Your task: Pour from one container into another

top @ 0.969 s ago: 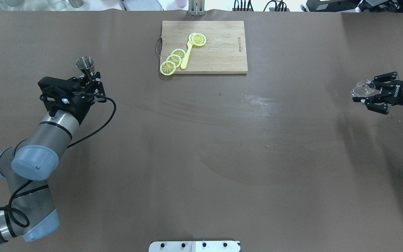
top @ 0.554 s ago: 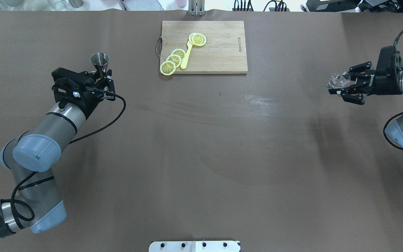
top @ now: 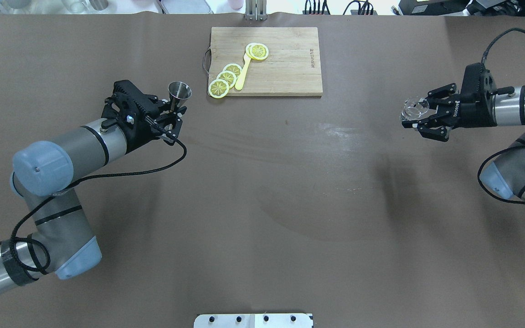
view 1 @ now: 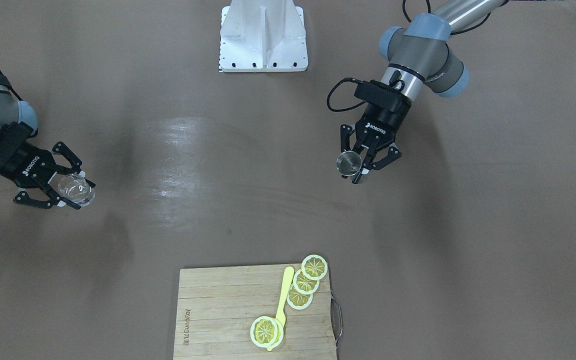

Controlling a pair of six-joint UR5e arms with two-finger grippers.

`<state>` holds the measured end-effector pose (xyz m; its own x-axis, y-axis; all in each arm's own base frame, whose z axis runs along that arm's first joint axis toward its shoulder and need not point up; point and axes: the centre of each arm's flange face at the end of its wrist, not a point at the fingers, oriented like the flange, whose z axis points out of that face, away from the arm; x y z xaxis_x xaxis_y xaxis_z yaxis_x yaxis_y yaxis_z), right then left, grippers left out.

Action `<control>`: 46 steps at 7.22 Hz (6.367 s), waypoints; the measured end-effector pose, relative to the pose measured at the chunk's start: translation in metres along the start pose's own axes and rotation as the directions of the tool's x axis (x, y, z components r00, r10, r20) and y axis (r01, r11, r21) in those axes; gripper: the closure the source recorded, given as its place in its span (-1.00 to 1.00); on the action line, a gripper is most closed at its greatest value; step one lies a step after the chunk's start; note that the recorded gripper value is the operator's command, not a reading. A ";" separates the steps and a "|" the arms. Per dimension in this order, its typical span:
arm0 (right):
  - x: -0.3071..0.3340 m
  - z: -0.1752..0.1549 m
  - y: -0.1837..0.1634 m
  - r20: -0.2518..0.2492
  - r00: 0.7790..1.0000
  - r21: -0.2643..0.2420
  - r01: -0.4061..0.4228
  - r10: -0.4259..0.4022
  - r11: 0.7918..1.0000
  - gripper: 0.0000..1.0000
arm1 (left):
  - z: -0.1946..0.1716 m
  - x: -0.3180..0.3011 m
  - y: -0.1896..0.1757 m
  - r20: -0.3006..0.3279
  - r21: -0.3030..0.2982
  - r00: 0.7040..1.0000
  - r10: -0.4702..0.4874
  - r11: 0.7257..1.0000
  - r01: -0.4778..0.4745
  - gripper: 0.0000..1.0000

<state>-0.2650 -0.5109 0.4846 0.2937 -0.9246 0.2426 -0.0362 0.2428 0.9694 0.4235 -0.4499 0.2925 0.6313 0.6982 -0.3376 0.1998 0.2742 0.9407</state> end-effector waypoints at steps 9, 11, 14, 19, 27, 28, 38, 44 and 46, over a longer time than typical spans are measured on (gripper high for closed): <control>-0.073 0.049 -0.091 0.126 0.991 -0.095 -0.024 0.036 0.995 1.00 | 0.114 -0.010 -0.053 -0.490 0.107 0.834 0.254 0.967 -0.231 1.00; -0.082 0.062 -0.108 0.140 0.989 -0.107 -0.026 0.041 0.994 1.00 | 0.116 0.022 -0.057 -0.527 0.154 0.804 0.275 0.961 -0.228 1.00; -0.091 0.066 -0.124 0.151 0.988 -0.111 -0.025 0.042 0.994 1.00 | 0.118 0.061 -0.064 -0.546 0.217 0.783 0.297 0.953 -0.210 1.00; -0.100 0.071 -0.153 0.162 0.982 -0.193 -0.068 0.100 0.979 1.00 | 0.128 0.128 -0.047 -0.558 0.240 0.780 0.284 0.955 -0.176 1.00; -0.134 0.077 -0.178 0.235 0.971 -0.279 0.118 -0.051 0.953 1.00 | 0.141 0.140 -0.050 -0.553 0.233 0.788 0.272 0.958 -0.166 1.00; -0.133 0.076 -0.180 0.238 0.969 -0.296 0.135 -0.064 0.946 1.00 | 0.141 0.140 -0.050 -0.553 0.234 0.788 0.272 0.958 -0.166 1.00; -0.143 0.093 -0.220 0.271 0.955 -0.442 0.231 -0.116 0.867 1.00 | 0.141 0.142 -0.050 -0.554 0.235 0.787 0.272 0.958 -0.165 1.00; -0.144 0.102 -0.250 0.279 0.952 -0.540 0.265 -0.128 0.799 1.00 | 0.140 0.146 -0.049 -0.559 0.240 0.783 0.273 0.957 -0.162 1.00; -0.148 0.106 -0.250 0.284 0.950 -0.563 0.277 -0.132 0.778 1.00 | 0.139 0.147 -0.049 -0.560 0.242 0.782 0.273 0.957 -0.161 1.00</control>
<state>-0.4010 -0.4664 0.2103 0.0123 -0.9935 0.1128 0.5913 0.0982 0.8005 0.6109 -0.4531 0.2017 0.1290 0.9913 -0.0257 0.2704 -0.0103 0.9627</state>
